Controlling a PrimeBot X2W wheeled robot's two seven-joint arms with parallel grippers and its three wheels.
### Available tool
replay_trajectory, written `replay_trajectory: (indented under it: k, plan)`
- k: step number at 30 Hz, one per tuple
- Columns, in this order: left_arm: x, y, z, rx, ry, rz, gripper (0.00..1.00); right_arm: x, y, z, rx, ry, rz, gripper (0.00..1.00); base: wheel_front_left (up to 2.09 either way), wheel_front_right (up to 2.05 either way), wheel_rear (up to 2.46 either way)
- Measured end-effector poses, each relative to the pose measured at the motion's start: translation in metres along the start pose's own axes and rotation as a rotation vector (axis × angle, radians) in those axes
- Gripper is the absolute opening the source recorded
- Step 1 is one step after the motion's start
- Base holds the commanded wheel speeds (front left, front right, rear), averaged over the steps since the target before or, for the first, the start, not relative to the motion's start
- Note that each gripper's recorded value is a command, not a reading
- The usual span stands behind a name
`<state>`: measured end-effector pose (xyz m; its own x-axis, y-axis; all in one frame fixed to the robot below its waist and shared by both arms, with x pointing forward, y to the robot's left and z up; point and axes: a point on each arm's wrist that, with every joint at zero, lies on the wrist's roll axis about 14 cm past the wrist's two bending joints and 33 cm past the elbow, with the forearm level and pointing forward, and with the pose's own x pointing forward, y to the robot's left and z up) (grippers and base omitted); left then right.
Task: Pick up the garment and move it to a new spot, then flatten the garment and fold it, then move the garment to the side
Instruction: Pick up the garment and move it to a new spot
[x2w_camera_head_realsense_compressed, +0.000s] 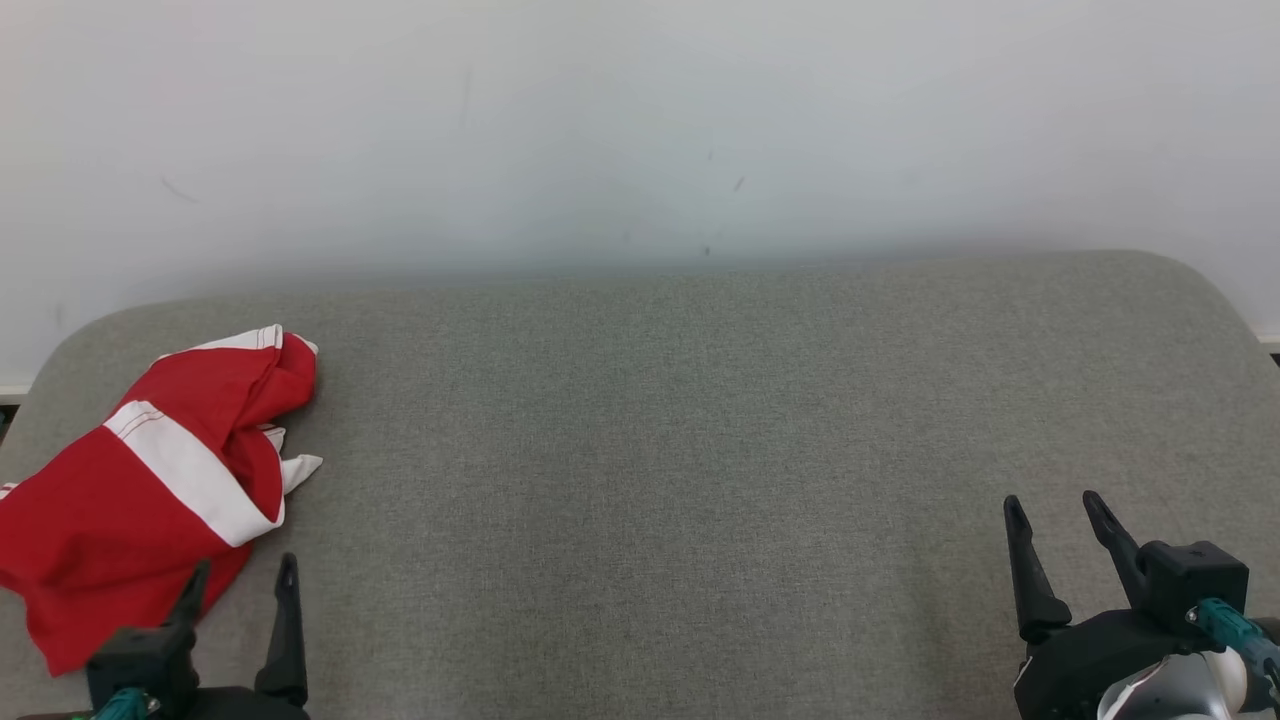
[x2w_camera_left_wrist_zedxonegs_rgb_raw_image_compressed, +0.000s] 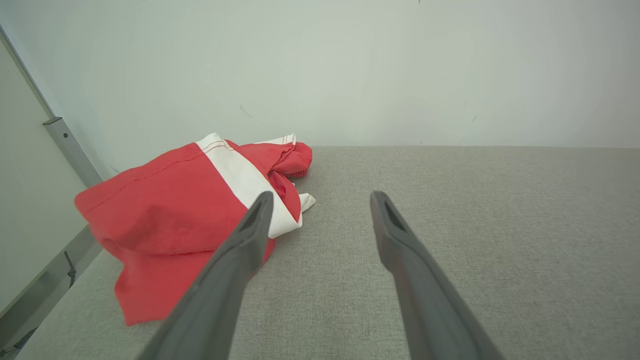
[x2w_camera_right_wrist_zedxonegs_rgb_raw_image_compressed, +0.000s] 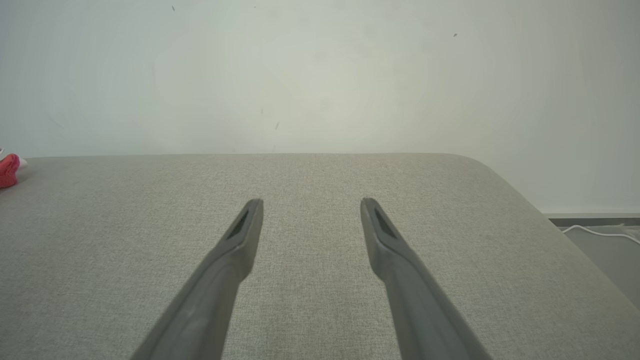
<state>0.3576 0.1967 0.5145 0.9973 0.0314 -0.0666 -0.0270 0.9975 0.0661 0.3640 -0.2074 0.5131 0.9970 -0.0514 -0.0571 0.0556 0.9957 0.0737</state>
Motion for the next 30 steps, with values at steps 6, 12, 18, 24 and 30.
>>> replay_trajectory:
  k: [6,12,18,24,30]
  plan:
    - [-0.001,-0.005,-0.002,0.043,0.015,-0.039,1.0,0.0,0.002,0.0,-0.003,0.006,0.005,1.0,0.0,0.0,0.0]
    - [-0.001,-0.008,-0.008,0.045,0.047,-0.053,1.0,0.0,0.004,0.0,-0.005,0.005,0.012,1.0,0.0,0.0,0.0]
    - [-0.002,-0.006,-0.012,0.048,0.074,-0.049,1.0,0.001,0.005,0.003,-0.015,0.002,0.017,1.0,0.0,0.0,0.0]
    - [-0.003,-0.003,-0.013,0.042,0.088,-0.039,1.0,0.002,0.006,0.002,-0.017,0.008,0.024,1.0,0.0,0.0,0.0]
    - [-0.007,0.004,-0.013,0.033,0.092,-0.014,1.0,0.004,0.009,-0.002,-0.022,0.026,0.035,1.0,0.0,0.0,0.0]
